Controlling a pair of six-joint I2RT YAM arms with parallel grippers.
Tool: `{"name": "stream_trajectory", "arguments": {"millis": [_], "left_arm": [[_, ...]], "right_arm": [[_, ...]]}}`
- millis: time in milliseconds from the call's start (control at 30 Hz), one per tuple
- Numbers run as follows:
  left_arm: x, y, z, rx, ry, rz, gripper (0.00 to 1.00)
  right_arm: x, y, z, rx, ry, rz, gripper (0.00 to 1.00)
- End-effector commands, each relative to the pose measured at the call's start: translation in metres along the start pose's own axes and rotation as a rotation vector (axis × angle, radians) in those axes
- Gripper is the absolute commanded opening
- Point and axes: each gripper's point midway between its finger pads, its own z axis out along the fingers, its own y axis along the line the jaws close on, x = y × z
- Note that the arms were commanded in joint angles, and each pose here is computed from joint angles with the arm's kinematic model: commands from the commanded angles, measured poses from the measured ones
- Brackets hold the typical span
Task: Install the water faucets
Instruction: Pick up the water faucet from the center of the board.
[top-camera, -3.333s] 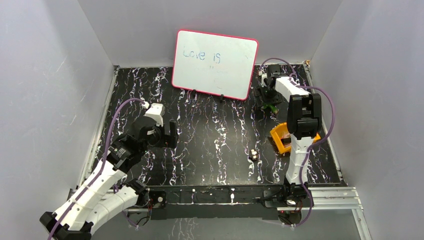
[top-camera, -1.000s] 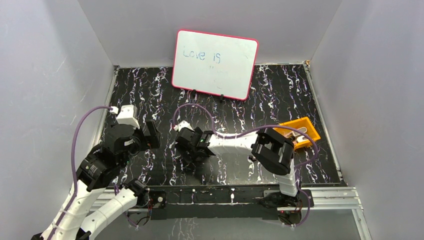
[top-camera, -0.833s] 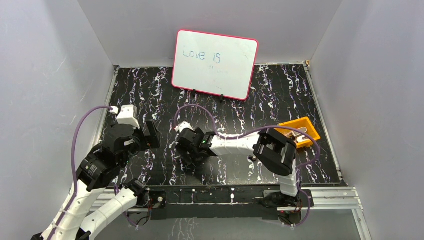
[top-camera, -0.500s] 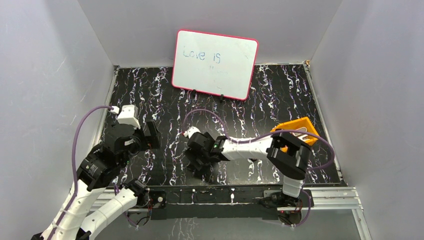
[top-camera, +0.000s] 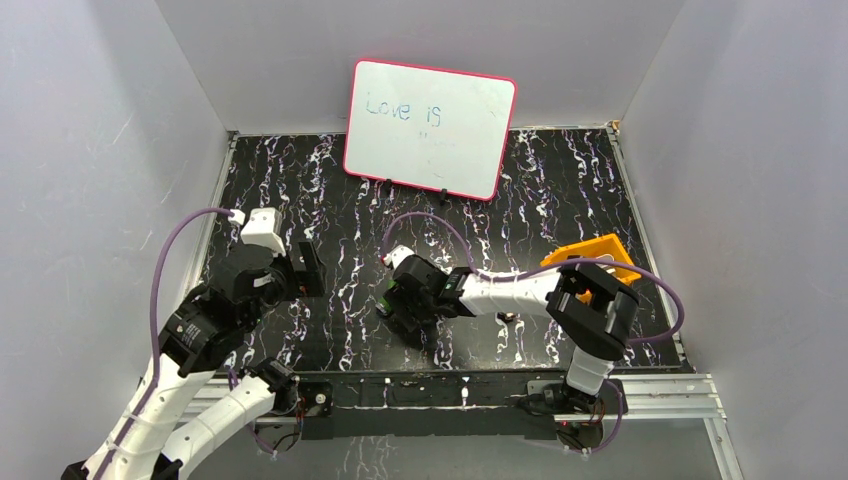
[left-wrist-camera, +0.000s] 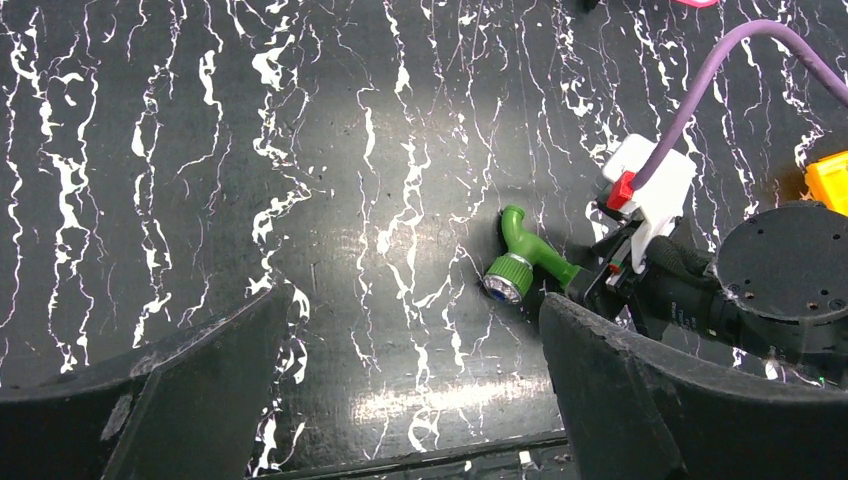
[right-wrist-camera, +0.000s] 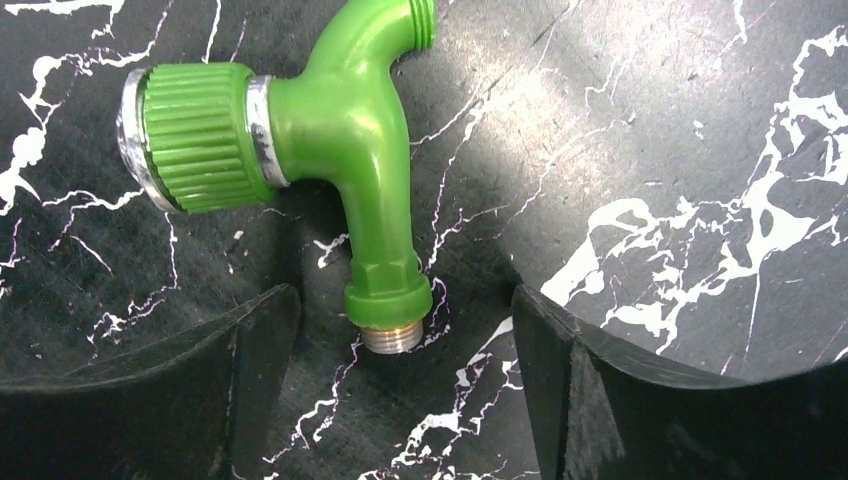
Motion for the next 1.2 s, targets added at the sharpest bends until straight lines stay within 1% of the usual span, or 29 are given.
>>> {"name": "stream_trajectory", "arguments": {"millis": [0, 133, 433, 700, 767, 900, 1067, 1167], "left_arm": [[-0.002, -0.003, 0.002, 0.014, -0.001, 0.005, 0.98], [-0.002, -0.003, 0.001, 0.014, -0.001, 0.002, 0.98], [0.002, -0.007, 0.007, 0.024, 0.016, -0.007, 0.98], [0.001, -0.010, 0.008, 0.034, 0.014, -0.015, 0.98], [-0.001, -0.012, 0.008, 0.039, 0.011, -0.012, 0.98], [-0.007, -0.015, 0.008, 0.051, 0.000, 0.000, 0.98], [-0.019, -0.022, 0.007, 0.088, -0.028, 0.040, 0.98], [-0.026, -0.033, 0.007, 0.139, -0.033, 0.090, 0.98]], "right_arm": [[0.005, 0.010, 0.012, -0.051, 0.018, 0.002, 0.81], [0.010, 0.011, 0.015, -0.055, 0.027, 0.013, 0.73], [0.031, 0.010, 0.017, -0.074, 0.077, 0.058, 0.60], [0.040, 0.009, 0.014, -0.087, 0.099, 0.068, 0.45], [0.035, 0.006, 0.011, -0.095, 0.083, 0.100, 0.38], [0.021, 0.004, 0.001, -0.157, 0.024, 0.169, 0.32], [0.007, -0.006, -0.016, -0.206, -0.026, 0.228, 0.17], [-0.005, -0.015, -0.031, -0.216, -0.068, 0.258, 0.13]]}}
